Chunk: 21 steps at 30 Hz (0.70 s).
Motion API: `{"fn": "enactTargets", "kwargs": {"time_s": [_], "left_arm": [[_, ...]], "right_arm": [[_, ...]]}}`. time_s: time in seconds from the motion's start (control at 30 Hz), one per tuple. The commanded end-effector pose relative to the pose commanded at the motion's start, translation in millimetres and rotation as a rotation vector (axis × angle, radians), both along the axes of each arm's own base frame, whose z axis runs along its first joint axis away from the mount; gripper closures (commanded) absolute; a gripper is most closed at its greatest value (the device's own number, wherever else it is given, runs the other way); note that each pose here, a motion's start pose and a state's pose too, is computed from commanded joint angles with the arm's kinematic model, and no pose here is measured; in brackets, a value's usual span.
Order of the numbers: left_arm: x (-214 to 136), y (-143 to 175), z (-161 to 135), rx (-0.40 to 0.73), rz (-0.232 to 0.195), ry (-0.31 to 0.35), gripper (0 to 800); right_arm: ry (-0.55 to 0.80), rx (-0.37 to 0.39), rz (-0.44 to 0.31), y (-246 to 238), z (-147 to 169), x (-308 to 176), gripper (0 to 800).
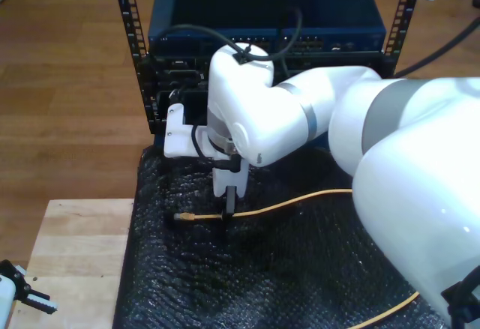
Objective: Grab the cable and plug it in
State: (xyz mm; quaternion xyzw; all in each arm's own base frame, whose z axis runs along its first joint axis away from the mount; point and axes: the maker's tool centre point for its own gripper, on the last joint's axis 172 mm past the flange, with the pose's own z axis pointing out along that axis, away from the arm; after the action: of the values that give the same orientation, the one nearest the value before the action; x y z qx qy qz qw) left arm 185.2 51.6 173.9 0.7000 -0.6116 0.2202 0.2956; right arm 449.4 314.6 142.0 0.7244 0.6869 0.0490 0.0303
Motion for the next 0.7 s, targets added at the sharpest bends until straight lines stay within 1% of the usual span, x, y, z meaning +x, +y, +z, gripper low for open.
{"fn": "enactTargets", "kwargs": {"time_s": [0.17,0.47,0.53,0.7], "left_arm": [[0,0,0,0.000,0.001,0.001,0],[0,0,0,-0.002,0.002,0.004,0],[0,0,0,-0.002,0.002,0.004,0],[0,0,0,-0.003,0.002,0.005,0]], "right_arm": [[-0.021,-0.037,0.006,21,-15,0,26],[-0.013,-0.042,0.010,50,-34,-2,34],[-0.010,-0.043,0.009,50,-36,-2,51],[-0.002,-0.050,0.009,49,-43,-4,154]]}}
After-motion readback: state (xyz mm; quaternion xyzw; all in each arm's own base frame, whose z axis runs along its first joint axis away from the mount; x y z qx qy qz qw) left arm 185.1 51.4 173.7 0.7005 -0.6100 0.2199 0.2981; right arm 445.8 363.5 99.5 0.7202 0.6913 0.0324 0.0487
